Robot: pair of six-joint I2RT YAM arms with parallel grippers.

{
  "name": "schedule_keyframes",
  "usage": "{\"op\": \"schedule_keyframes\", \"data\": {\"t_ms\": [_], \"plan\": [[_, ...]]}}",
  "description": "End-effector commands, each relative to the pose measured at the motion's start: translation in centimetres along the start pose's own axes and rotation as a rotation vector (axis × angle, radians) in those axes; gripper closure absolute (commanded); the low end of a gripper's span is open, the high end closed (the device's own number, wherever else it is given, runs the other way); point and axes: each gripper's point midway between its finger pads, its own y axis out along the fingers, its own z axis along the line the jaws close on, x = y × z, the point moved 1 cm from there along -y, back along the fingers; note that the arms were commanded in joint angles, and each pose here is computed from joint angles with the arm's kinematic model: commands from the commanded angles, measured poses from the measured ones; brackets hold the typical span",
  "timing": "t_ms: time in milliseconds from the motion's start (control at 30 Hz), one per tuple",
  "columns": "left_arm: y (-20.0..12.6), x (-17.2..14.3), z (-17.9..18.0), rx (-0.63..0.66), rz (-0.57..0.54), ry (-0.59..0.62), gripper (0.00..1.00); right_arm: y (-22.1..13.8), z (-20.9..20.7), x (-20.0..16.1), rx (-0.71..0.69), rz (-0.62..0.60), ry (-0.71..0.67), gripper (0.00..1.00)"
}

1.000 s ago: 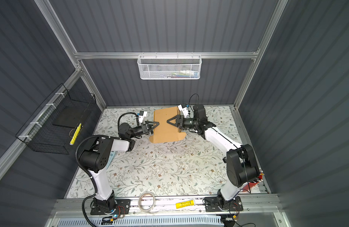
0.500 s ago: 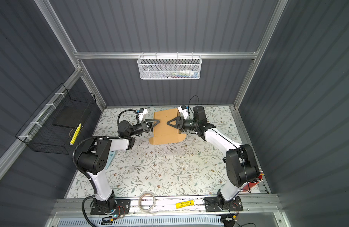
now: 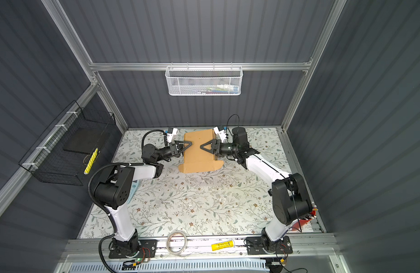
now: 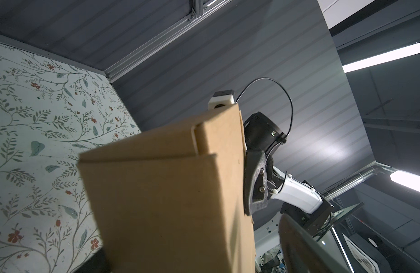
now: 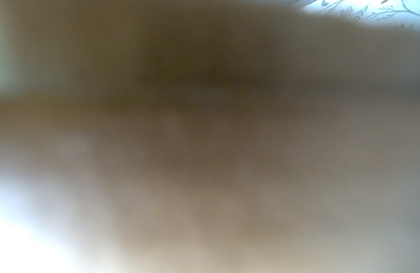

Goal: Assemble paper box
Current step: Turn over the paper box at the center of the table.

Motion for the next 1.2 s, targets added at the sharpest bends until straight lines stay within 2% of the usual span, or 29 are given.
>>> {"op": "schedule_keyframes", "data": {"t_ms": [0, 733, 1100, 1167], "plan": [[1.0, -0.1, -1.6, -0.053, 0.041, 0.058, 0.11, 0.7, 0.2, 0.4, 0.013, 0.004, 0.0, 0.44], [1.4, 0.2, -1.4, -0.053, 0.027, 0.016, 0.23, 1.9, 1.3, 0.4, 0.014, 0.012, -0.045, 0.42], [1.3, 0.3, -1.7, -0.06, 0.016, 0.004, 0.41, 2.4, 1.4, 0.1, 0.019, 0.012, -0.045, 0.41], [1.3, 0.3, -1.5, -0.063, 0.011, -0.005, 0.41, 2.4, 1.5, 0.2, 0.02, 0.01, -0.047, 0.39]]}}
